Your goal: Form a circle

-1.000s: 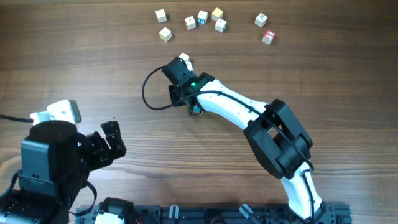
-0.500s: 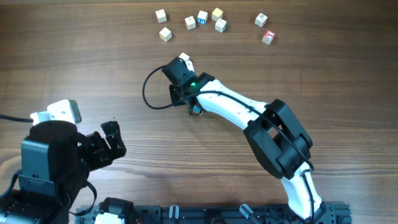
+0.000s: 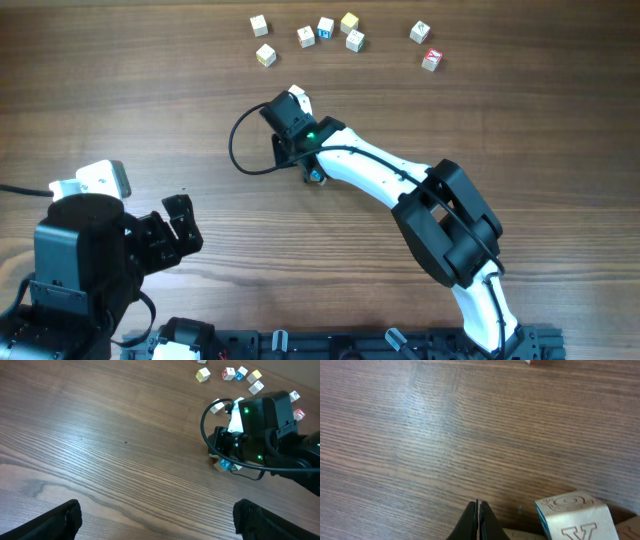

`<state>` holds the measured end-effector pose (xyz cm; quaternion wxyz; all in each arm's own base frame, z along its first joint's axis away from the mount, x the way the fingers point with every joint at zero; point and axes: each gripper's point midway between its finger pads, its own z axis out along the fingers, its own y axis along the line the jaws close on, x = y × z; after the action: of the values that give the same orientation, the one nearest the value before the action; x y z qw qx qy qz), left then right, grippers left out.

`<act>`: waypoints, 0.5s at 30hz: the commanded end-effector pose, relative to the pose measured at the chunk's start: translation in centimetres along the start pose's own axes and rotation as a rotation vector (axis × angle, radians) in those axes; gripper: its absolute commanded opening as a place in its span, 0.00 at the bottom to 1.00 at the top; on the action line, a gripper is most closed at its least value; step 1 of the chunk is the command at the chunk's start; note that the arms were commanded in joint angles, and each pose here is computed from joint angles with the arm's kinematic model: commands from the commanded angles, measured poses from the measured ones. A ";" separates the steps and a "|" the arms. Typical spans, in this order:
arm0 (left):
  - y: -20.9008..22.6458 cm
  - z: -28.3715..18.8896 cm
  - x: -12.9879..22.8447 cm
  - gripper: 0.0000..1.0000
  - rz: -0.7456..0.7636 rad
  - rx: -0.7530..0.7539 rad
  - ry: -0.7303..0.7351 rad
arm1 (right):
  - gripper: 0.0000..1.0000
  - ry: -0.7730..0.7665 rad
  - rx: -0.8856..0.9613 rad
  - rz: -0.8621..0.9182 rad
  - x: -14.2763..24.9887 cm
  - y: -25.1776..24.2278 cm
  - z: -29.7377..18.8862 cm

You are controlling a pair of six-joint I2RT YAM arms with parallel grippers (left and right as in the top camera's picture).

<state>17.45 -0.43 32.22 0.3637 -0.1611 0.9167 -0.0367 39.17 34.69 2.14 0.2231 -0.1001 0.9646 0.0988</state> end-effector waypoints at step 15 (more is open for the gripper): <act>0.3 0.0 -0.2 1.00 -0.011 -0.014 -0.010 | 0.05 -0.053 0.136 0.061 -3.1 -2.4 -9.3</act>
<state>17.45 -0.43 32.22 0.3635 -0.1611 0.9168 -0.0366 38.59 32.54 8.27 0.2310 -0.0933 0.9664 0.0633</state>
